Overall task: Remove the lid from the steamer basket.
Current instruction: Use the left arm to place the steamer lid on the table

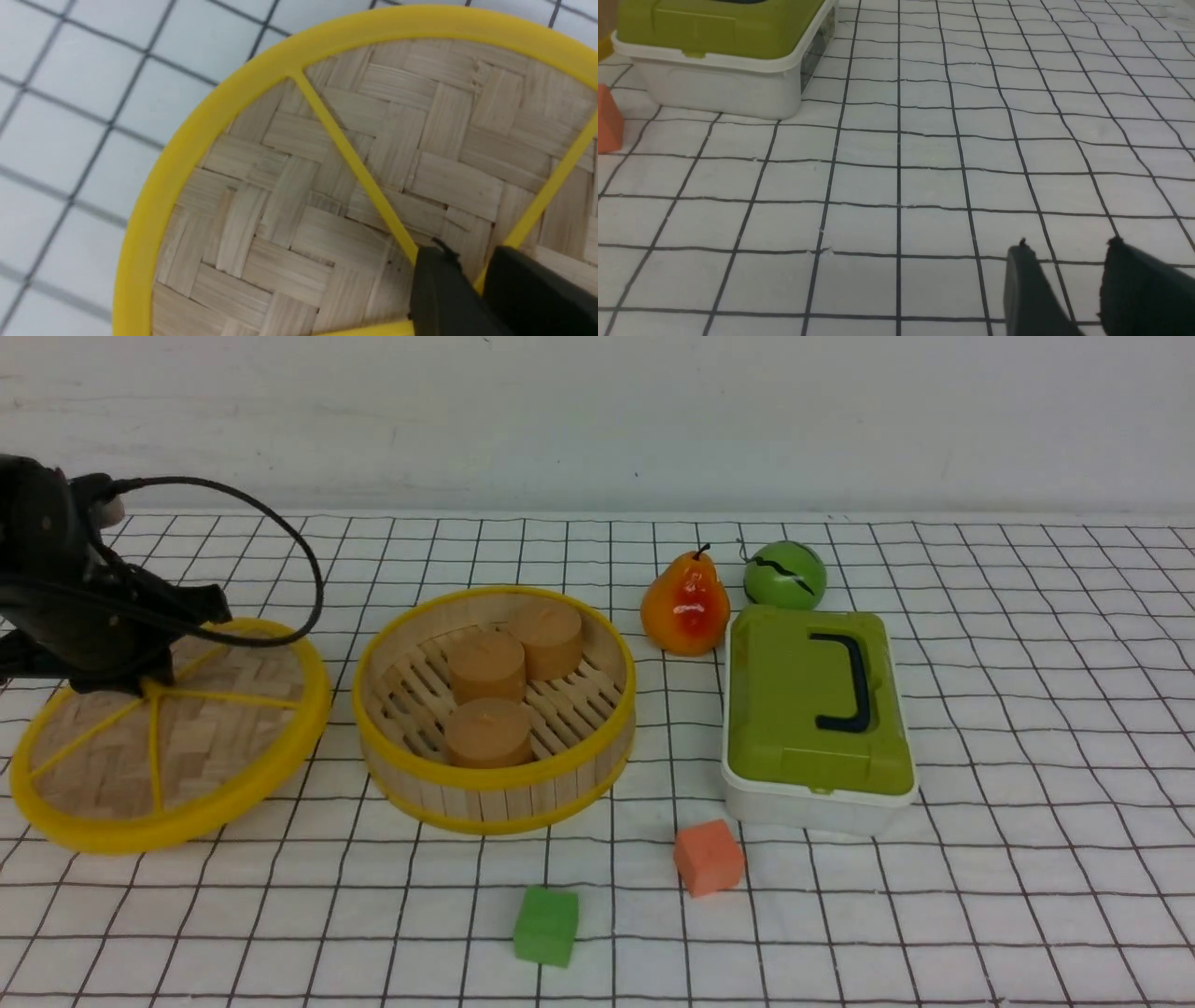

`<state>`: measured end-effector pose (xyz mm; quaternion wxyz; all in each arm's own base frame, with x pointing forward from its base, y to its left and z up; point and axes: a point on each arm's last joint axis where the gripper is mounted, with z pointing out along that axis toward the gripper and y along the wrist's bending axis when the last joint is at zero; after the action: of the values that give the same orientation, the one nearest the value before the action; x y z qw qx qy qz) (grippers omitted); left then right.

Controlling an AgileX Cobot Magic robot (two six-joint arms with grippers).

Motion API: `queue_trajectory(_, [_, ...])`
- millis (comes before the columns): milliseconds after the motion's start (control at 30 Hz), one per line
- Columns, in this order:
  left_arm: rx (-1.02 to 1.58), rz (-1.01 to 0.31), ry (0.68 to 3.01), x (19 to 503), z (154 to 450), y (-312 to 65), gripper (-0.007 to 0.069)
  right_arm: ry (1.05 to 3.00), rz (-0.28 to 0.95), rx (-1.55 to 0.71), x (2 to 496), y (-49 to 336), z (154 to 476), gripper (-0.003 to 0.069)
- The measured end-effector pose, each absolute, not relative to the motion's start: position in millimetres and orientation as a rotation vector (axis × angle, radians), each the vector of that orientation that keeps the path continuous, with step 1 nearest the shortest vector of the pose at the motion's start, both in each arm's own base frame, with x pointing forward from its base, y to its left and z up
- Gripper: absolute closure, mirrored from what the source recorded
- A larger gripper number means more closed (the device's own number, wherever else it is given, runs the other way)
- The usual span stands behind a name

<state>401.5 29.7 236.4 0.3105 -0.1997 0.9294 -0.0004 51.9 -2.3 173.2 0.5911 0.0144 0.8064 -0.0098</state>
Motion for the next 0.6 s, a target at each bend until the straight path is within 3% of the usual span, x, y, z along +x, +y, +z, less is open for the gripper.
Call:
queue_trajectory(167, [-0.549,-0.012,2.444,413,215,30,0.0502,1.876,-0.023,0.034,52,-2,173,0.0419])
queue_trajectory(400, [-0.544,-0.004,2.449,415,208,31,0.0333,1.876,-0.023,0.034,52,-2,173,0.0419])
queue_trajectory(533, [-0.545,-0.006,2.416,408,231,31,0.0335,1.876,-0.023,0.034,52,-2,173,0.0419])
queue_trajectory(567, [-0.54,-0.015,2.366,399,255,30,0.0378,1.876,-0.023,0.034,52,-2,173,0.0419])
queue_trajectory(600, [-0.539,-0.017,2.357,398,259,30,0.0385,1.876,-0.023,0.034,52,-2,173,0.0419])
